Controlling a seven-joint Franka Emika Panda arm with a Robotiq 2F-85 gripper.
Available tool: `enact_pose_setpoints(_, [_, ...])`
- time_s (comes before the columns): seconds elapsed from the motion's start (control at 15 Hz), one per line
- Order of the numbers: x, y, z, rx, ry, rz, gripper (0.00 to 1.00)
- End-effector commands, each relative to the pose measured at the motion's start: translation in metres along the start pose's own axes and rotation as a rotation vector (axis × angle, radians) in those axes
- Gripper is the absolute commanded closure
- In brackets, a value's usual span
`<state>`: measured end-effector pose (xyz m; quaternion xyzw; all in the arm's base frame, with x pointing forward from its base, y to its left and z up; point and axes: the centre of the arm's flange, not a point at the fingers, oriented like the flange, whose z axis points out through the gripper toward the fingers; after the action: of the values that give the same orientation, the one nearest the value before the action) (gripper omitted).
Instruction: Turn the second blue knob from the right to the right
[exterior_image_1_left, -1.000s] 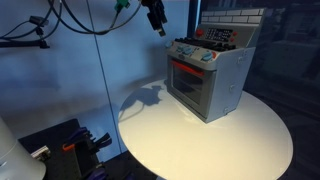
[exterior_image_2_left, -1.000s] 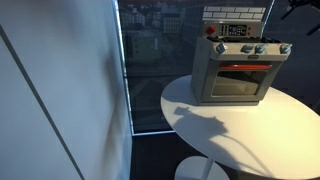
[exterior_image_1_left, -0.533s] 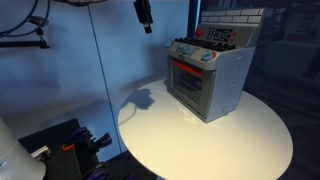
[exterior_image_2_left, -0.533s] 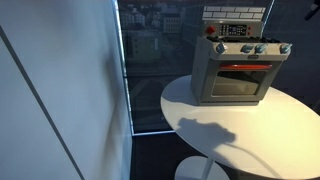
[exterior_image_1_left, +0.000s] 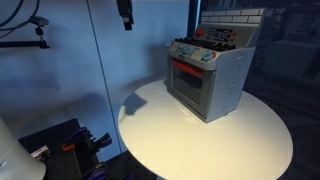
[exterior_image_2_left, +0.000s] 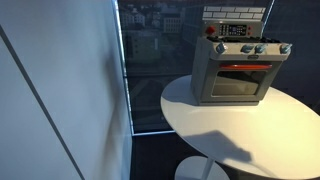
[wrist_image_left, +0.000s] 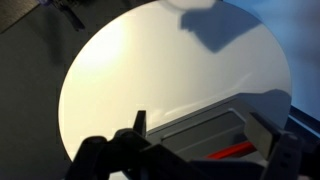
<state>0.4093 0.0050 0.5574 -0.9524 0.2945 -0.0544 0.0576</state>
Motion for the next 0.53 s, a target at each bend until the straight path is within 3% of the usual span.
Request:
enact_pose_setpoints(0.0, [-0.0047, 0.0082, -0.0171, -0.031, -0.054, -0.045, 0.0])
enact_pose_setpoints(0.47, [-0.0084, 0.0141, -0.0243, -0.071, -0.101, -0.058, 0.0])
